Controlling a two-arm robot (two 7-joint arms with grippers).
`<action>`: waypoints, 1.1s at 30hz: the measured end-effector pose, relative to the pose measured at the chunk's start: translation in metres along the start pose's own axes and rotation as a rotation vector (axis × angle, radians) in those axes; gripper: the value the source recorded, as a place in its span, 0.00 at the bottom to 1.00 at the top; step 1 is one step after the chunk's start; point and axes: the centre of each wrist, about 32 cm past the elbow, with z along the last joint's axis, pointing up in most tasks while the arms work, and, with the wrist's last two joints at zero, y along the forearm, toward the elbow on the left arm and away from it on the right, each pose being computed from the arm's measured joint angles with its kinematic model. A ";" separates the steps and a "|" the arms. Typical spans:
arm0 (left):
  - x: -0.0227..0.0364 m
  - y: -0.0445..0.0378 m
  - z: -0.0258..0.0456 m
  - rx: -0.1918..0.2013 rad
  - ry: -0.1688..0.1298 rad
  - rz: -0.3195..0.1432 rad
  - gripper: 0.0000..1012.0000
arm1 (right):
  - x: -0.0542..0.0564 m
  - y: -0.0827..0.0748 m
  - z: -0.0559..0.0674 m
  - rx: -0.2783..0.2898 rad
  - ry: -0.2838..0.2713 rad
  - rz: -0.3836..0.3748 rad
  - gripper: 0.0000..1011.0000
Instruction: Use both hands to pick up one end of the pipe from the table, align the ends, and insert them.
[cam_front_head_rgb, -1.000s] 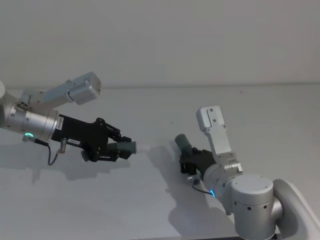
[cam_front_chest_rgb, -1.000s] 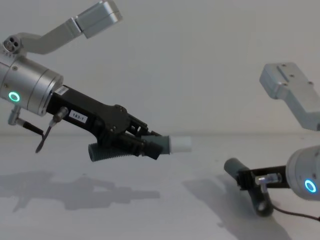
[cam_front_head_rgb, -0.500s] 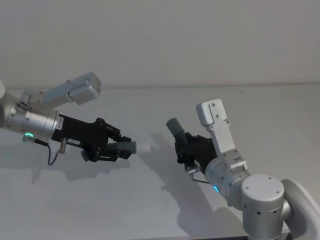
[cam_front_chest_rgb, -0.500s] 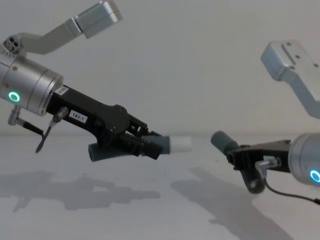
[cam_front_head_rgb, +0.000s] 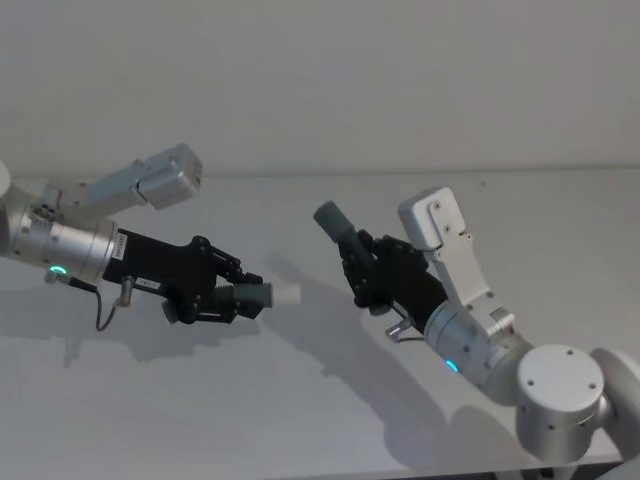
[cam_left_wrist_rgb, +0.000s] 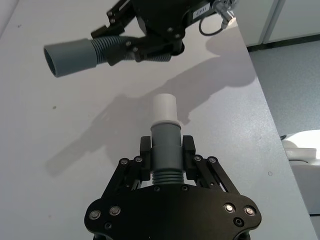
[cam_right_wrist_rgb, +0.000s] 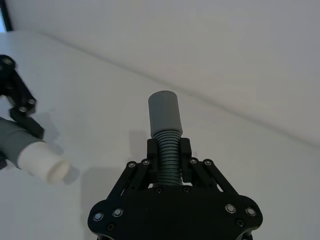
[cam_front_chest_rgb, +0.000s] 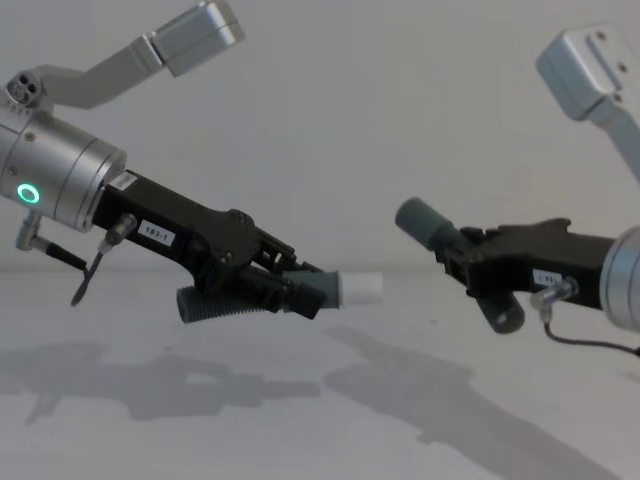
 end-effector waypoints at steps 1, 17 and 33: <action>0.0000 0.0000 0.0000 0.000 0.000 0.000 0.33 | 0.004 -0.001 -0.001 0.019 -0.021 0.015 0.22; 0.0000 0.0000 0.0000 0.000 0.000 0.000 0.33 | 0.046 -0.004 -0.008 0.215 -0.229 0.202 0.22; 0.0000 0.0000 0.0000 0.000 0.000 0.000 0.33 | 0.098 0.000 -0.010 0.393 -0.445 0.428 0.22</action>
